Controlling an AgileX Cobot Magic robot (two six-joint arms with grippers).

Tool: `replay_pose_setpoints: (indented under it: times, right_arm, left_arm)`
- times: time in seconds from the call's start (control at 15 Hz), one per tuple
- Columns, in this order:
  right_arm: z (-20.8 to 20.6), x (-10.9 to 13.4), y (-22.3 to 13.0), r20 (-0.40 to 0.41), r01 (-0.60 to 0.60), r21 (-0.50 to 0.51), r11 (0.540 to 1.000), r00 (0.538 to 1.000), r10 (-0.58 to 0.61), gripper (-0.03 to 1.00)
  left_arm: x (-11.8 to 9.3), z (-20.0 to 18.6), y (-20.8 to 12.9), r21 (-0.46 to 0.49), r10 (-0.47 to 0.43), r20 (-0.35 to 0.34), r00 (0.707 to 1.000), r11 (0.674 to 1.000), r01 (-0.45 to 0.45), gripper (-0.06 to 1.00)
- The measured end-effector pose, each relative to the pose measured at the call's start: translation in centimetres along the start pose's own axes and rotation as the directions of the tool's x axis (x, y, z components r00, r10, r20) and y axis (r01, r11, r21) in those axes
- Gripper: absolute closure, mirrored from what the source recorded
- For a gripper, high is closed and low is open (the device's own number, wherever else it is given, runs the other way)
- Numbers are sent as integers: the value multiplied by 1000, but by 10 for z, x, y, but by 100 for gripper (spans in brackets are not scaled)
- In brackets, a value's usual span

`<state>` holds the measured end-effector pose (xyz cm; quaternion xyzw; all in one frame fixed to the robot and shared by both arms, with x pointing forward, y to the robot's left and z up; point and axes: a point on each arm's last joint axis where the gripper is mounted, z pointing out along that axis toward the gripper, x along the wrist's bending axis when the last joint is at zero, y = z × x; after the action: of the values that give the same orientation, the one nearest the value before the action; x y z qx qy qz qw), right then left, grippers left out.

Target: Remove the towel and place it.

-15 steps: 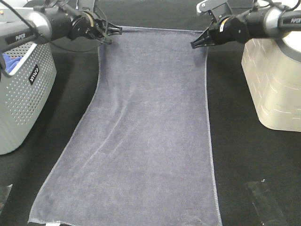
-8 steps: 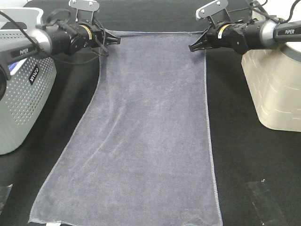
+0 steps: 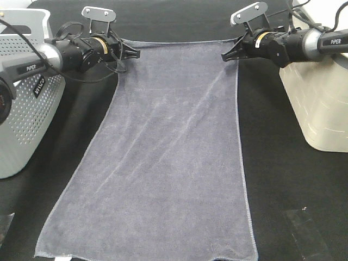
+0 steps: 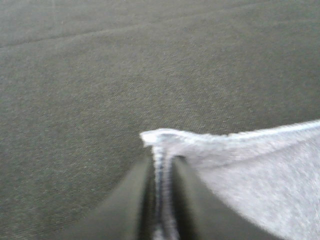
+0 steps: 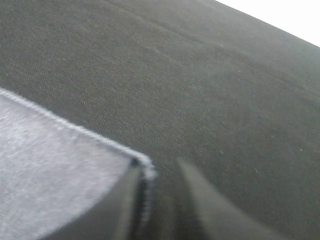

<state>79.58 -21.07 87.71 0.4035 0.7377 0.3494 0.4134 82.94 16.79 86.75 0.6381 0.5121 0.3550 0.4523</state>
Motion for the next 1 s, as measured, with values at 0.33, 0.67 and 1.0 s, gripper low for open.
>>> replay_pose_setpoints:
  times: [0.33,0.67,1.0]
  right_arm:
    - [0,-2,-2,3,-5,13,1000,1000,5,43]
    - [0,-2,-2,4,-8,13,1000,1000,8,27]
    - [0,-2,-8,5,-8,78,997,1000,8,15]
  left_arm:
    - [1,0,0,2,0,-3,1000,1000,0,37]
    - [1,0,0,2,0,-3,1000,1000,0,36]
    - [3,0,-4,43,1,-26,1000,999,0,36]
